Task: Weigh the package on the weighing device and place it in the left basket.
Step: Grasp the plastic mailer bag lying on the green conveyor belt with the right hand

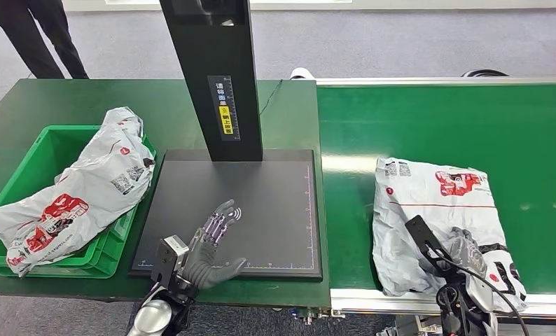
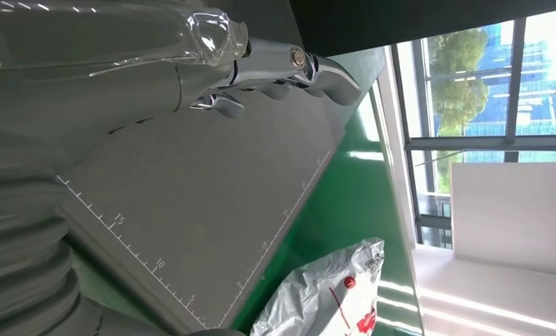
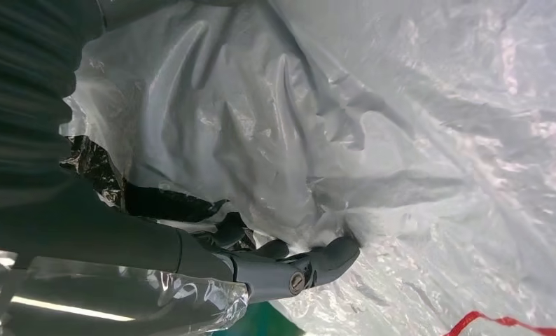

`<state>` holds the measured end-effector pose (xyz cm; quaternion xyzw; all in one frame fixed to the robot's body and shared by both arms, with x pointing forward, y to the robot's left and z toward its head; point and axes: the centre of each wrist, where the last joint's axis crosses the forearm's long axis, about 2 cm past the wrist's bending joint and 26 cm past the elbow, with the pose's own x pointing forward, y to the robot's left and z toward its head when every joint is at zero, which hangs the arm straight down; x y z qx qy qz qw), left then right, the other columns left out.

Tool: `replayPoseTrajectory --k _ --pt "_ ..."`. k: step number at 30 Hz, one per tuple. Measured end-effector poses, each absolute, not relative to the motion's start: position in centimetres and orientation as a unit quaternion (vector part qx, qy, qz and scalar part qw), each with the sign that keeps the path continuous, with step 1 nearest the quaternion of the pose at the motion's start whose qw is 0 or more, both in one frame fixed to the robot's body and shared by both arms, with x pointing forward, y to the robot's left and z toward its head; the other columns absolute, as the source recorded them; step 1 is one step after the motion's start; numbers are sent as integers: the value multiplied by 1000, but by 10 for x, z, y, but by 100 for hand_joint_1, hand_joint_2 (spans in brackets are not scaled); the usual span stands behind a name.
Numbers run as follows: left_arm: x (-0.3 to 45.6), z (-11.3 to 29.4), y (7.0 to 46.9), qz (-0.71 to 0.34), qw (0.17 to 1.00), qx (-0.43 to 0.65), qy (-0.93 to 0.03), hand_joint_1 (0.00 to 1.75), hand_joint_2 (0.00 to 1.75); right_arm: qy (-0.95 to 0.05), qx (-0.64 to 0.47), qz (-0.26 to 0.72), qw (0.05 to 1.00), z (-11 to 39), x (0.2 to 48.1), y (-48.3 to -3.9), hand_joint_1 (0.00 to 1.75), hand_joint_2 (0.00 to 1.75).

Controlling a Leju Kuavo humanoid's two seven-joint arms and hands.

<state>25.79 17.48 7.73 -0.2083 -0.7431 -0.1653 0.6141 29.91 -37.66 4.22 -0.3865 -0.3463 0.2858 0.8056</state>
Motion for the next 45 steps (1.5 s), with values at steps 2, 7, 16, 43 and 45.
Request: replayPoseTrajectory --k 2,7,16,43,45 --pt "257 77 175 -164 615 -207 -743 0 175 -345 -376 292 809 42 299 -376 175 175" --pt "256 76 175 -162 617 -204 -743 0 175 -364 -356 293 810 43 301 -374 175 175" --pt "247 74 181 -149 616 -199 -748 0 175 -556 -249 236 757 52 306 -357 175 175" --pt "256 102 198 -33 496 -211 -842 0 175 -842 -198 129 485 129 295 -321 175 175" --pt "257 105 200 -27 486 -203 -849 0 175 -845 -167 152 485 129 297 -314 175 175"
